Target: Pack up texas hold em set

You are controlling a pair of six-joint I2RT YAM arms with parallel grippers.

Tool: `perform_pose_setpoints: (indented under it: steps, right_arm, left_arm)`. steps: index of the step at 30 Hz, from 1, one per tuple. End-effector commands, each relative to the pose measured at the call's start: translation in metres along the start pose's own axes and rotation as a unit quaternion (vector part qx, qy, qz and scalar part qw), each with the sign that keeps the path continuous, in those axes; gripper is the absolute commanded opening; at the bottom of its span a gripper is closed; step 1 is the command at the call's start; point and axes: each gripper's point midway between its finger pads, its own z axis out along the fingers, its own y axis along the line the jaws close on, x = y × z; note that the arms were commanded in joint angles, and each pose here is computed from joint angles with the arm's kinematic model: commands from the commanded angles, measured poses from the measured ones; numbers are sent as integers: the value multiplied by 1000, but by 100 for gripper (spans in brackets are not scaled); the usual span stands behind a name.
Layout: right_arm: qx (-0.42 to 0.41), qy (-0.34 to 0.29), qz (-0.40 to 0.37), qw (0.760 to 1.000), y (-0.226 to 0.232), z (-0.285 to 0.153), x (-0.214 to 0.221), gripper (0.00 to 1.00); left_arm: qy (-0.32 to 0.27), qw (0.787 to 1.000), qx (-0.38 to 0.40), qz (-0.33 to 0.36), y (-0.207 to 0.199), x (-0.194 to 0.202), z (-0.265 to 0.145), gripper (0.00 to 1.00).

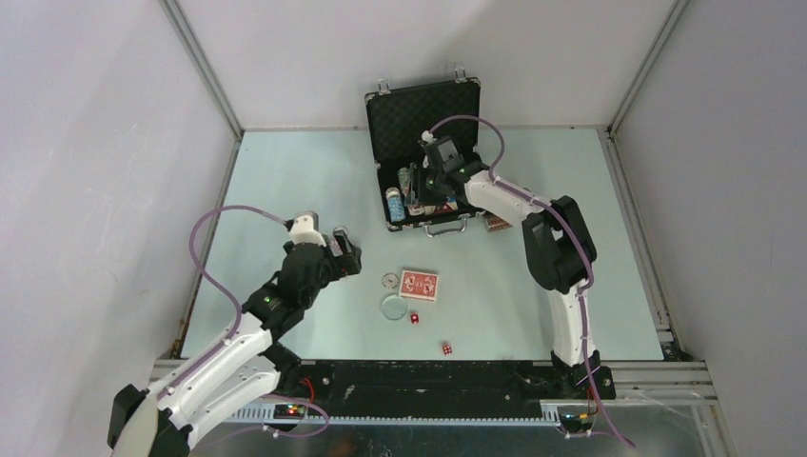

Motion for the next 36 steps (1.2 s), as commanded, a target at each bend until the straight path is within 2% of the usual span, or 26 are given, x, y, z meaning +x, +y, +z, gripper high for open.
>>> perform_pose_setpoints:
  steps: [1,9,18,26,36]
  right_arm:
    - [-21,-46,-1,999,14,2,-36,35]
    - [-20,-34,-3,999,14,21,-31,37]
    - [22,-11,-1,1000,-8,33,-20,42]
    - [38,47,6,998,-23,34,30,41]
    - [40,91,11,995,-40,3,74,39]
  left_arm:
    - [-22,1000,9,-4,-4,-15,-3,98]
    - [-22,1000,16,-11,-4,-15,-3,98]
    - [-25,999,19,-10,-4,-15,-4,98]
    - [-21,1000,21,0,-4,-13,-2,98]
    - [-14,999,40,16,-16,-14,6,98]
